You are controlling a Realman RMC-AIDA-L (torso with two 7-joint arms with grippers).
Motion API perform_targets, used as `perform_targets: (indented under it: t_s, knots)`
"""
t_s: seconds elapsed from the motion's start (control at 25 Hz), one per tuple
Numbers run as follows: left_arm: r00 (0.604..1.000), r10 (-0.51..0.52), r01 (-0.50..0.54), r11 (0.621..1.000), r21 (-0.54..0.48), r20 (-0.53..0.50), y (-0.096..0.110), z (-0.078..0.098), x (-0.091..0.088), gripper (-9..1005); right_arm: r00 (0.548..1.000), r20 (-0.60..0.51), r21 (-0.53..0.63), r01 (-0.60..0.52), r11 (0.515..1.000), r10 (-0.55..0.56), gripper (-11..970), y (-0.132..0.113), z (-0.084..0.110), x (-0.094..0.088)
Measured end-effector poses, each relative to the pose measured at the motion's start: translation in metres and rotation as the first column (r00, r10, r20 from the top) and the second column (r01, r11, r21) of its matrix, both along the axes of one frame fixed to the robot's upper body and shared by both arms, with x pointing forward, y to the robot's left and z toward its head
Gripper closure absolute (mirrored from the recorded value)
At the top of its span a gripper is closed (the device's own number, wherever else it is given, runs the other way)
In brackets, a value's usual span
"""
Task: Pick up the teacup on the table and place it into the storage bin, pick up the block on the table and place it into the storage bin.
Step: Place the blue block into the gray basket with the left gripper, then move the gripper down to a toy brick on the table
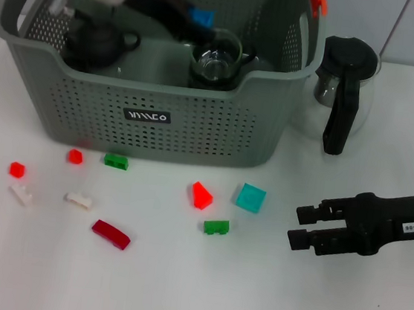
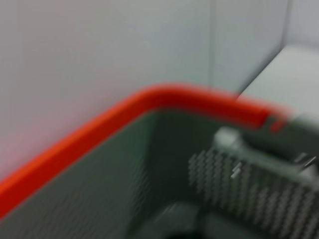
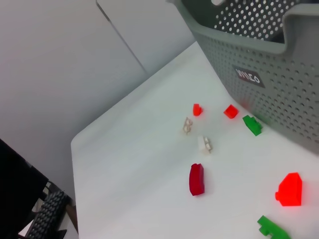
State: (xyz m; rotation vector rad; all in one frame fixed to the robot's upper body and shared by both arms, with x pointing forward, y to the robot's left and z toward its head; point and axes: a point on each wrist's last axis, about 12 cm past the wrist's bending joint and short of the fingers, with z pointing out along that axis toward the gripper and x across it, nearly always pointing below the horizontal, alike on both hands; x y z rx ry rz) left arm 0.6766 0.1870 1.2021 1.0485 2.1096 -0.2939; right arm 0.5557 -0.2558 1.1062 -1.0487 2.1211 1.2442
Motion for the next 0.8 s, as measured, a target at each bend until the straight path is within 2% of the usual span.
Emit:
perform_targets:
  t_s: [0.12, 0.36, 0.52, 0.6, 0.68, 0.72, 0.8]
  knots:
    - [0.999, 0.032, -0.032, 0.998, 0.049, -0.002, -0.004, -0.011, 0.008, 418, 1.000, 0.006, 0.000, 0.002, 1.000, -0.002, 248, 0.000, 0.001, 0.001]
    - [0.997, 0.072, -0.072, 0.994, 0.083, 0.006, -0.006, -0.020, 0.013, 417, 1.000, 0.014, 0.001, -0.001, 1.000, 0.001, 248, 0.001, 0.003, 0.003]
    - [0.997, 0.081, -0.081, 0.993, 0.081, 0.003, -0.006, -0.018, 0.013, 338, 1.000, 0.018, 0.000, -0.002, 1.000, 0.002, 248, 0.002, 0.003, 0.004]
    - [0.996, 0.092, -0.092, 0.994, 0.065, 0.007, -0.003, -0.014, 0.012, 298, 1.000, 0.019, 0.000, -0.002, 1.000, 0.002, 248, 0.002, 0.003, 0.004]
    - [0.994, 0.111, -0.111, 0.993, 0.031, 0.001, 0.003, -0.008, 0.010, 215, 1.000, 0.019, 0.000, -0.002, 1.000, 0.002, 248, 0.002, 0.003, 0.004]
    - [0.992, 0.122, -0.122, 0.993, -0.001, -0.009, 0.008, -0.004, 0.008, 173, 1.000, 0.019, 0.000, -0.001, 1.000, 0.001, 248, 0.002, 0.003, 0.004]
    - [0.989, 0.144, -0.148, 0.983, -0.112, -0.041, 0.023, 0.010, 0.000, 175, 1.000, 0.018, 0.000, -0.001, 1.000, 0.001, 248, 0.002, 0.004, 0.004]
